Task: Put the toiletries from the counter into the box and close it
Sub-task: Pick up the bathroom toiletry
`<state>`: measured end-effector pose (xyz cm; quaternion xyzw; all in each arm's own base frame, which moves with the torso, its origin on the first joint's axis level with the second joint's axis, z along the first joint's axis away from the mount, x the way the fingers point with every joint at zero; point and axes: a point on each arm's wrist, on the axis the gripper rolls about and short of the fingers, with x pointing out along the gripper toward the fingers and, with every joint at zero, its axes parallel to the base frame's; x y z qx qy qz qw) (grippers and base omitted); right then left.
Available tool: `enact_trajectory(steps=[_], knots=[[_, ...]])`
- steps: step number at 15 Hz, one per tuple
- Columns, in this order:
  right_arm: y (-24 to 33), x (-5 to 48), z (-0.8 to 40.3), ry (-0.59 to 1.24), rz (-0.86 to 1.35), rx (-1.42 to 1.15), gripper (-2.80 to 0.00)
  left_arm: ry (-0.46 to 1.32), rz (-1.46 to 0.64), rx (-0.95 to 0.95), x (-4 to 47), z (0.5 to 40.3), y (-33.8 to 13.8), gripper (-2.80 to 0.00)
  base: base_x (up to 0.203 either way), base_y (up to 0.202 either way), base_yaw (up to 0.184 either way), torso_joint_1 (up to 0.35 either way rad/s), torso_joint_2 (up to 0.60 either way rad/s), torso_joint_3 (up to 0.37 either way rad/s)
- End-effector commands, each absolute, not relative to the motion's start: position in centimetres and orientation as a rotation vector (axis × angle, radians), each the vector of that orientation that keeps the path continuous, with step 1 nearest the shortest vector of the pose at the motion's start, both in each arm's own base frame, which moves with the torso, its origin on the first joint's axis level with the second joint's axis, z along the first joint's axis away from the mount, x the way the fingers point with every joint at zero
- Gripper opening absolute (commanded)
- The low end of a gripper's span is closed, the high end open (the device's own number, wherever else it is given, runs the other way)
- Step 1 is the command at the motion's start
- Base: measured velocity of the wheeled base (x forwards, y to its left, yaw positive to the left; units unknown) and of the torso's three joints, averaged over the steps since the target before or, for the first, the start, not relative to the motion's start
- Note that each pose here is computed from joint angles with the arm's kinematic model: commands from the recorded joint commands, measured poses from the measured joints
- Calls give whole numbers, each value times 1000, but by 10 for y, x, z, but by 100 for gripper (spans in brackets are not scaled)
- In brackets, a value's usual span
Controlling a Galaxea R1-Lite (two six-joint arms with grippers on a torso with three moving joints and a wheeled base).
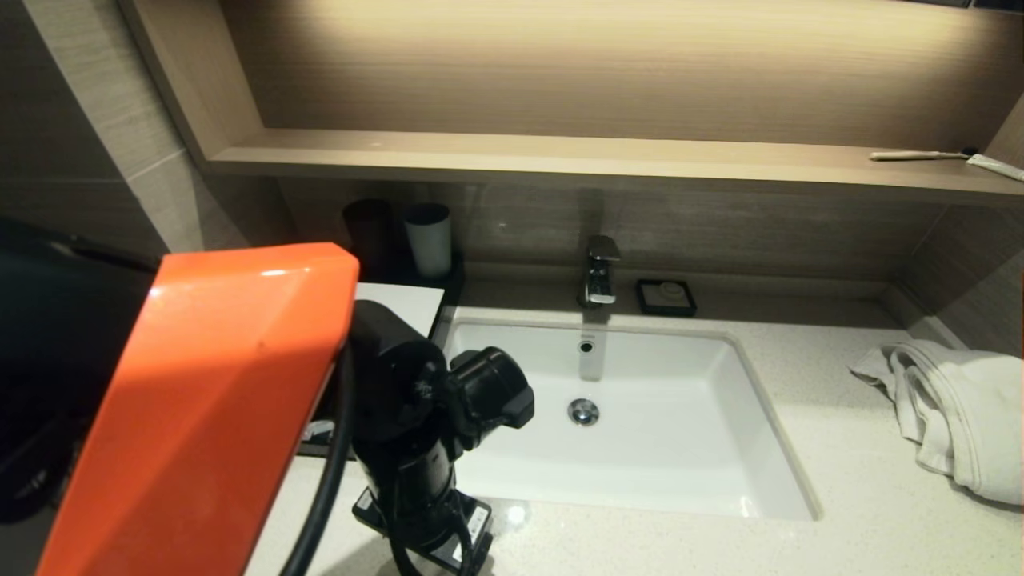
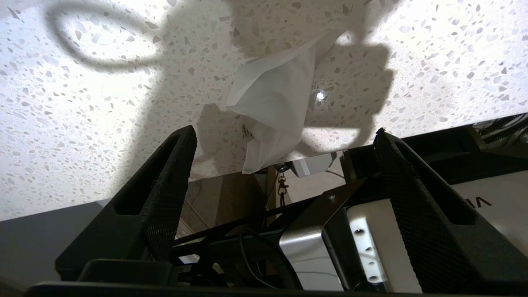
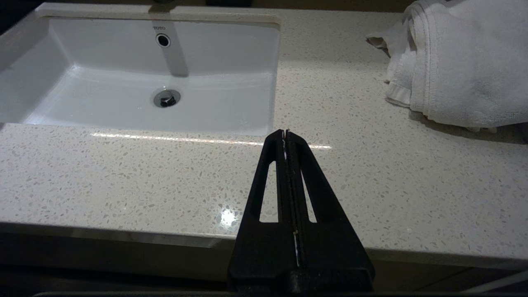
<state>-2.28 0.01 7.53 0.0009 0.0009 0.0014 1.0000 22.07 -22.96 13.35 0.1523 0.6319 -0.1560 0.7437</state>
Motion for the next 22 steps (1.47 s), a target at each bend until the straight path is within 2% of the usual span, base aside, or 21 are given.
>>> enact_trajectory(steps=[1, 12, 13, 22], knots=[[0, -23, 75, 2, 3, 2, -280, 1394, -336, 339, 223, 128, -232, 0, 0, 0, 0, 0, 0, 0], [0, -23, 75, 2, 3, 2, -280, 1361, -345, 319, 230, 120, -239, 0, 0, 0, 0, 0, 0, 0], [0, -23, 75, 2, 3, 2, -280, 1359, -343, 318, 231, 120, -239, -280, 0, 0, 0, 0, 0, 0], [0, -23, 75, 2, 2, 2, -280, 1358, -334, 314, 231, 120, -239, -280, 0, 0, 0, 0, 0, 0]])
